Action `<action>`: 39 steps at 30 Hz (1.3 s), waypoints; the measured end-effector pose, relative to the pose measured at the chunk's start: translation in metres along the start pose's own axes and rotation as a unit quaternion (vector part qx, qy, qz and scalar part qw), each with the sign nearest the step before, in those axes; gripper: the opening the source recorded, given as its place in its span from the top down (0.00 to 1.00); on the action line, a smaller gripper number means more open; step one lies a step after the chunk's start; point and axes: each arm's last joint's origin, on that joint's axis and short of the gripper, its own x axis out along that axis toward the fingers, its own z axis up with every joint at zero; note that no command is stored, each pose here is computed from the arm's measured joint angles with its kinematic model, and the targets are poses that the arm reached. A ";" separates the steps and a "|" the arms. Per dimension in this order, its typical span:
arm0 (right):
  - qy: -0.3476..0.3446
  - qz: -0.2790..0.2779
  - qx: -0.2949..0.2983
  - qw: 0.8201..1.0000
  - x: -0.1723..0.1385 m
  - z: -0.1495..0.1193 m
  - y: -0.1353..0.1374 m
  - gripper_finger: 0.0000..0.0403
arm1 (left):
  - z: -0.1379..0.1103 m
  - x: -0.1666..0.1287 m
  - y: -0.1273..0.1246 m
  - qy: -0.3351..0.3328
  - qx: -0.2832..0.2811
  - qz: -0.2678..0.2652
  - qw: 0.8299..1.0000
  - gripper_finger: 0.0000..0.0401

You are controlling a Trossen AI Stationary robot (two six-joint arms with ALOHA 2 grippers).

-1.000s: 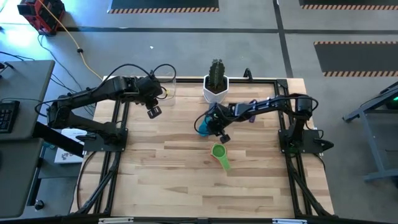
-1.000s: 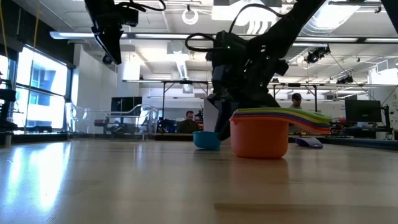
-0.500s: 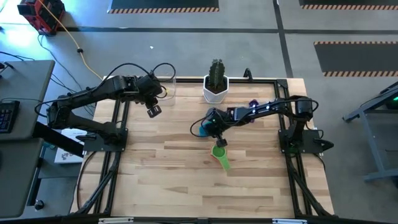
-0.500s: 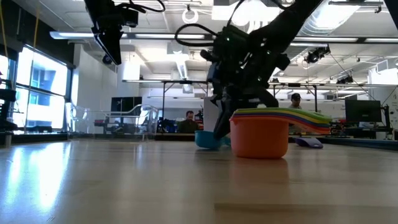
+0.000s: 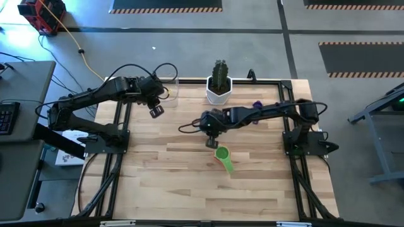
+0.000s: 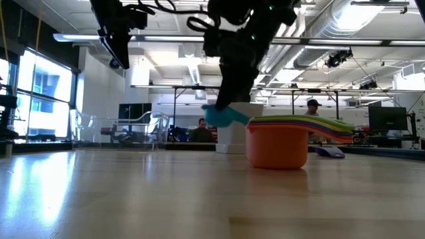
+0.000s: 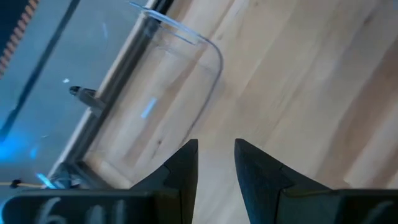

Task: Nest measuring cups in basket
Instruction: Stack the light blue measuring cup on the green measuring cup

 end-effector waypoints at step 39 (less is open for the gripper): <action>0.055 -0.168 0.603 0.778 -0.046 -0.016 0.127 1.00 | 0.002 0.001 0.005 -0.007 0.027 0.018 0.999 0.76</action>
